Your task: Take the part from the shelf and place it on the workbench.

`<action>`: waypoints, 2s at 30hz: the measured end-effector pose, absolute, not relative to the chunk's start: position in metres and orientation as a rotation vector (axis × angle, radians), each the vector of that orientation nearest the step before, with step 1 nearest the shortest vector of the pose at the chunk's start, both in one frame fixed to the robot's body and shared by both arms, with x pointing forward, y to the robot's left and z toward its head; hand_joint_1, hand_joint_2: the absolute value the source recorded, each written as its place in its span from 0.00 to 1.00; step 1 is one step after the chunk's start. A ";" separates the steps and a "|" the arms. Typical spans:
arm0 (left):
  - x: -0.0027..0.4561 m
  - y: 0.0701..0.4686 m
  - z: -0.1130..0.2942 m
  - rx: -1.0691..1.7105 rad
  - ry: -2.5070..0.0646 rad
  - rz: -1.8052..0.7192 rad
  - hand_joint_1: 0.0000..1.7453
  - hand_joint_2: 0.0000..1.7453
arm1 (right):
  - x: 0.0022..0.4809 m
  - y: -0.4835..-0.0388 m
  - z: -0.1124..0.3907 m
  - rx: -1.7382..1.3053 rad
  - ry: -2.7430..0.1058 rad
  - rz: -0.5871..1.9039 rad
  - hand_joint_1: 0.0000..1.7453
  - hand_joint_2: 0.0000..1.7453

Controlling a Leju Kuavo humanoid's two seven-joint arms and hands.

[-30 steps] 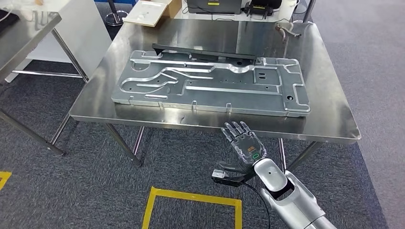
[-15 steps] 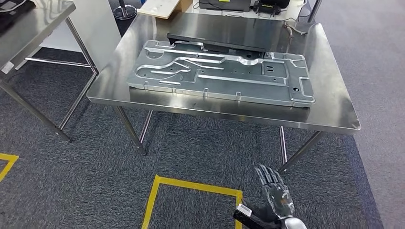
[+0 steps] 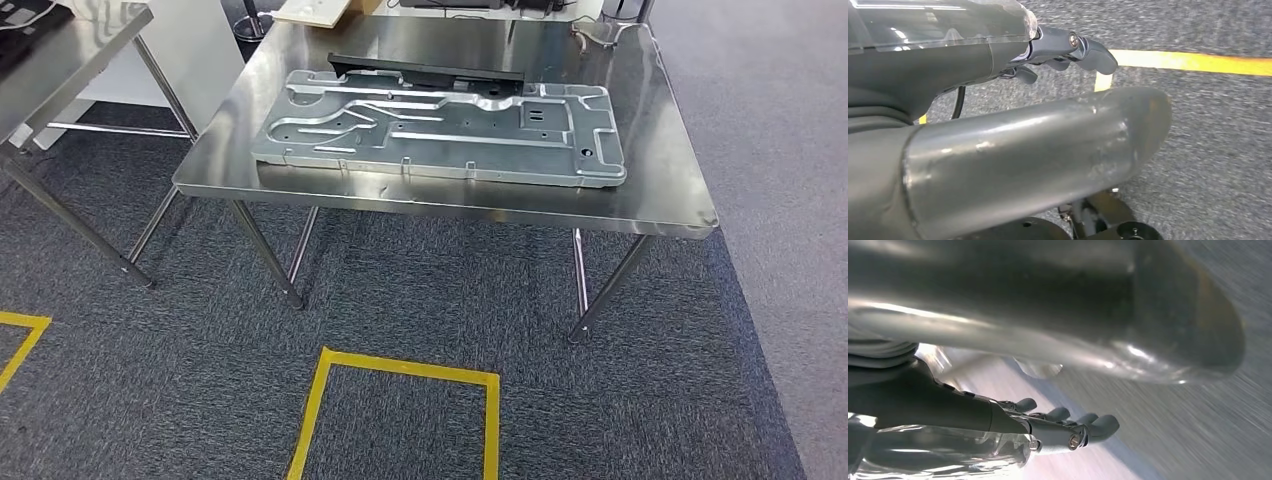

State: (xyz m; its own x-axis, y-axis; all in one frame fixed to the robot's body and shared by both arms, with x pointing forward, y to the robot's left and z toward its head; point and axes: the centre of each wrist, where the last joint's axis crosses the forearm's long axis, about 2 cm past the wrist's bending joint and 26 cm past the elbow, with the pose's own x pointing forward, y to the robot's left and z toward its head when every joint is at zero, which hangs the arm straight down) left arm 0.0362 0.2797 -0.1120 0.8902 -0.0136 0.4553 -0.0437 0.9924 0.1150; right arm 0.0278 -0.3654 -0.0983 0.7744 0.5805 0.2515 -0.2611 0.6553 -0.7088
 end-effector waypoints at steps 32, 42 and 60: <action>0.036 0.264 -0.111 0.096 -0.493 0.008 0.00 0.00 | 0.010 -0.291 -0.113 -0.248 -0.138 0.001 0.00 0.00; 0.035 0.262 -0.111 0.096 -0.483 0.009 0.00 0.00 | 0.017 -0.292 -0.113 -0.220 -0.103 0.000 0.00 0.00; 0.035 0.260 -0.111 0.114 -0.496 -0.003 0.00 0.00 | 0.012 -0.280 -0.113 -0.161 -0.094 0.010 0.00 0.00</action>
